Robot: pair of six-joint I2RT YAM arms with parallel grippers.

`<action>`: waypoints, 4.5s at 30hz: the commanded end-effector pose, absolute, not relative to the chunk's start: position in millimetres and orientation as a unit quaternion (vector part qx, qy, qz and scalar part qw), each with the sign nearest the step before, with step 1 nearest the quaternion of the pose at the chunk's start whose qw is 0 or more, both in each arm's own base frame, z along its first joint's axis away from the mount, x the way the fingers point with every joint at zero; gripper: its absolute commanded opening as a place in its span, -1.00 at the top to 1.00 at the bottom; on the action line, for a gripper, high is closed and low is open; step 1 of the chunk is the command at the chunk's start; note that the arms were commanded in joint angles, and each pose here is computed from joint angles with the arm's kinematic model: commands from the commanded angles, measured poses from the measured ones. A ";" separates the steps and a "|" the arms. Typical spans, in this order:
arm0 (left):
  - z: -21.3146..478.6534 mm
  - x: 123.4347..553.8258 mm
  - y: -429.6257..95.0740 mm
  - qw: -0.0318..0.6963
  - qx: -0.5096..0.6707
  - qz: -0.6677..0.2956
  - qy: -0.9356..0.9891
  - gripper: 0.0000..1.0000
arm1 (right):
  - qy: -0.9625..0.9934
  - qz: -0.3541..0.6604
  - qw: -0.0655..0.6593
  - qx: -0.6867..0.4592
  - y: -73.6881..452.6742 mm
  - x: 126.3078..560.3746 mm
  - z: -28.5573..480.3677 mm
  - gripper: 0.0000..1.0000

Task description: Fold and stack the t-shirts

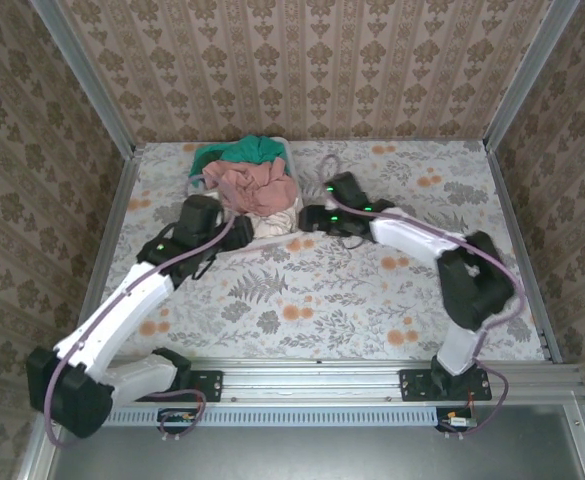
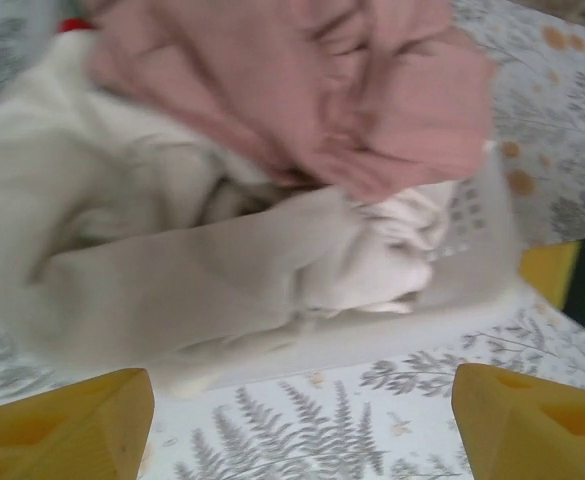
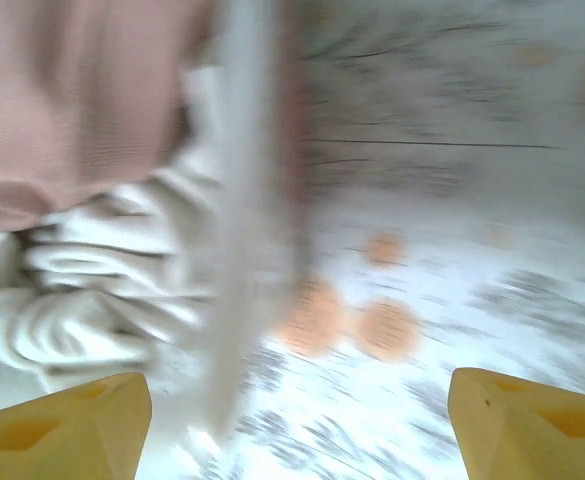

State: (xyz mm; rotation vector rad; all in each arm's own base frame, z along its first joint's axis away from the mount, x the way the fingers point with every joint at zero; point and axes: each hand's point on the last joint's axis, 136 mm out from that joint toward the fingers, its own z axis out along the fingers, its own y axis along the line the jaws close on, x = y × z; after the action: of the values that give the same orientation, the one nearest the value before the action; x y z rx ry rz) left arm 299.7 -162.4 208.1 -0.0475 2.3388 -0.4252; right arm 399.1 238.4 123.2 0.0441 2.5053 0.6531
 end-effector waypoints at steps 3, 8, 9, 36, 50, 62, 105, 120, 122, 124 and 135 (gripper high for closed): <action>193.2 325.1 -224.1 0.345 0.044 -0.108 0.931 -0.54 | 0.926 0.185 0.305 0.120 120.6 367.2 125.2 -0.62; 165.0 357.5 -285.3 0.300 0.078 -0.055 0.949 -0.24 | 0.917 0.174 0.322 0.158 73.6 329.1 122.7 -0.65; 157.6 364.3 -293.1 0.292 0.079 -0.045 0.952 -0.10 | 0.915 0.173 0.325 0.163 67.6 323.8 121.8 -0.65; 102.1 399.6 -102.7 0.245 0.025 0.087 0.965 1.00 | 0.902 0.184 0.348 0.178 49.0 308.3 127.3 -0.70; 100.8 446.6 -33.8 0.240 0.124 0.163 0.949 1.00 | 0.900 0.174 0.351 0.191 43.2 312.7 135.3 -0.71; 98.0 457.6 25.3 0.212 0.075 0.234 0.946 1.00 | 0.897 0.168 0.359 0.195 39.8 308.5 141.4 -0.73; 278.3 506.6 50.1 0.343 -0.118 0.096 0.927 1.00 | 0.886 0.215 0.390 0.131 66.0 300.6 155.2 -0.66; 571.6 345.7 -186.9 0.686 0.122 -0.069 0.714 1.00 | 0.855 0.293 0.422 0.077 92.7 295.3 195.1 -0.69; 579.2 327.8 -224.9 0.695 0.162 -0.104 0.693 1.00 | 0.852 0.295 0.425 0.077 92.7 293.7 199.8 -0.69; 572.9 320.8 -254.3 0.683 0.189 -0.157 0.688 1.00 | 0.849 0.295 0.431 0.076 92.2 291.1 205.3 -0.69; 267.3 432.3 -180.0 0.464 -0.022 -0.126 0.876 -0.37 | 0.864 0.275 0.407 0.112 83.5 285.3 173.8 -0.63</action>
State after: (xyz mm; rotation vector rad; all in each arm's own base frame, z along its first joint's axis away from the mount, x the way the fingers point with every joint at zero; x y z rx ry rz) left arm 414.9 -212.0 324.8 0.1925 2.0383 -0.2667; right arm 287.0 84.4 194.5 0.2327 2.1238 0.7026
